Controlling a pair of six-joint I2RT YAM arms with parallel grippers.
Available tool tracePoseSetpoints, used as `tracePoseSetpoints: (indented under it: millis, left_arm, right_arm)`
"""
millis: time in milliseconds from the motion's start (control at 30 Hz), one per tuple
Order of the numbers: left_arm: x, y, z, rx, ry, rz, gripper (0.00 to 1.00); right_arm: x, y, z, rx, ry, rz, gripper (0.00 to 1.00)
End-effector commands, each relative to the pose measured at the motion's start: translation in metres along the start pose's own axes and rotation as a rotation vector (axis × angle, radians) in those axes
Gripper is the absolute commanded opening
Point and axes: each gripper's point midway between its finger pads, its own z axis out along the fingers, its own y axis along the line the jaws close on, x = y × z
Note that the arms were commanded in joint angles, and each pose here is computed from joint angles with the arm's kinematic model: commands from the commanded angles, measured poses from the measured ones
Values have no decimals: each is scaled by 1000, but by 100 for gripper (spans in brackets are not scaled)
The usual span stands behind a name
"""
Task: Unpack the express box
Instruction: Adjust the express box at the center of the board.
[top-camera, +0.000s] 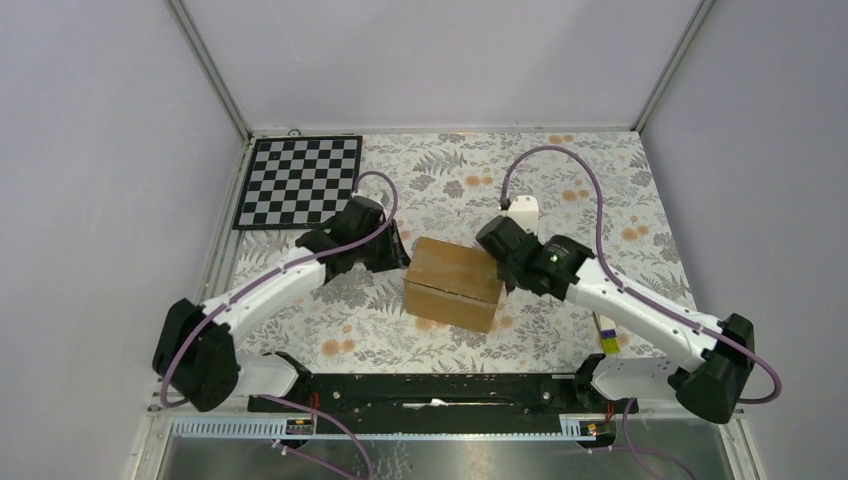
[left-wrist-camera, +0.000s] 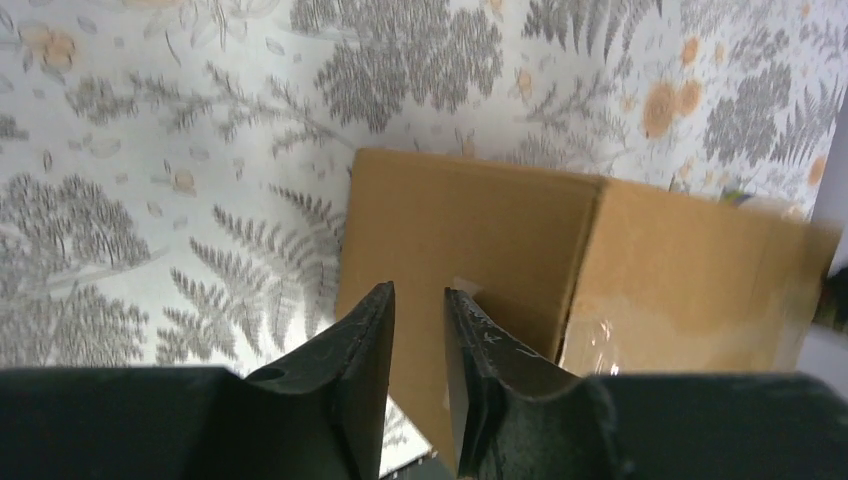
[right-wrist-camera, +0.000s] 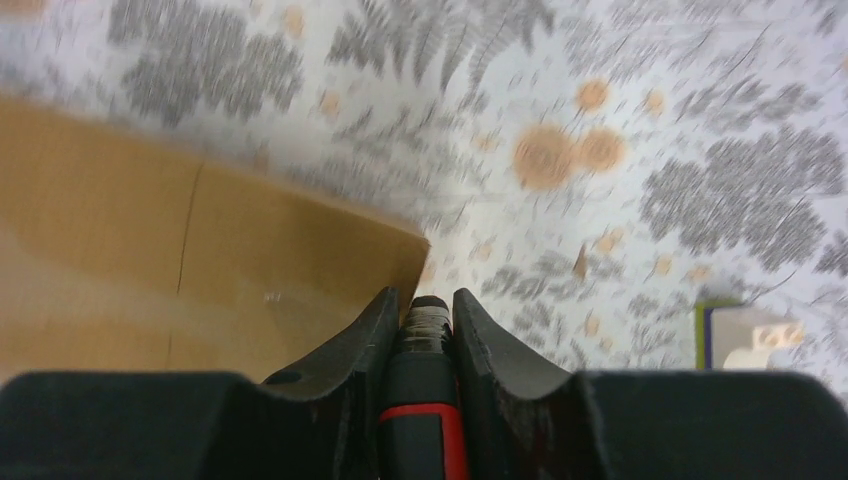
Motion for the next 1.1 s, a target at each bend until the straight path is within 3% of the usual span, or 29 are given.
tracePoseSetpoints:
  millis: [0,233,433,633,767,900,1067]
  left_arm:
    - [30,-22,-25,64,1,-8,28]
    - [84,-30,-50,130,53,-35,28]
    - [80,-34,-75,133,23,-5,30]
    - [51,-50,-117,144,-68,52,31]
    - [17,-40,-130,32,-196,61,30]
    - [-9,-16,-112,-23,-218,17,30]
    - [-11,-4,-73,-28,-155,12,25]
  right_arm:
    - [-79,31,26,-77,-182,41,0]
    - [-140,91,72,-166,-259,-86,0]
    - [-164,117,98,-142,-253,-179,0]
    - [-191,81,90,48,-289,-196,0]
    - [-200,39,78,171,-287,-150,0]
    - [-184,4,69,286,-247,-127,0]
    - [-142,-12,64,269,-181,-71,0]
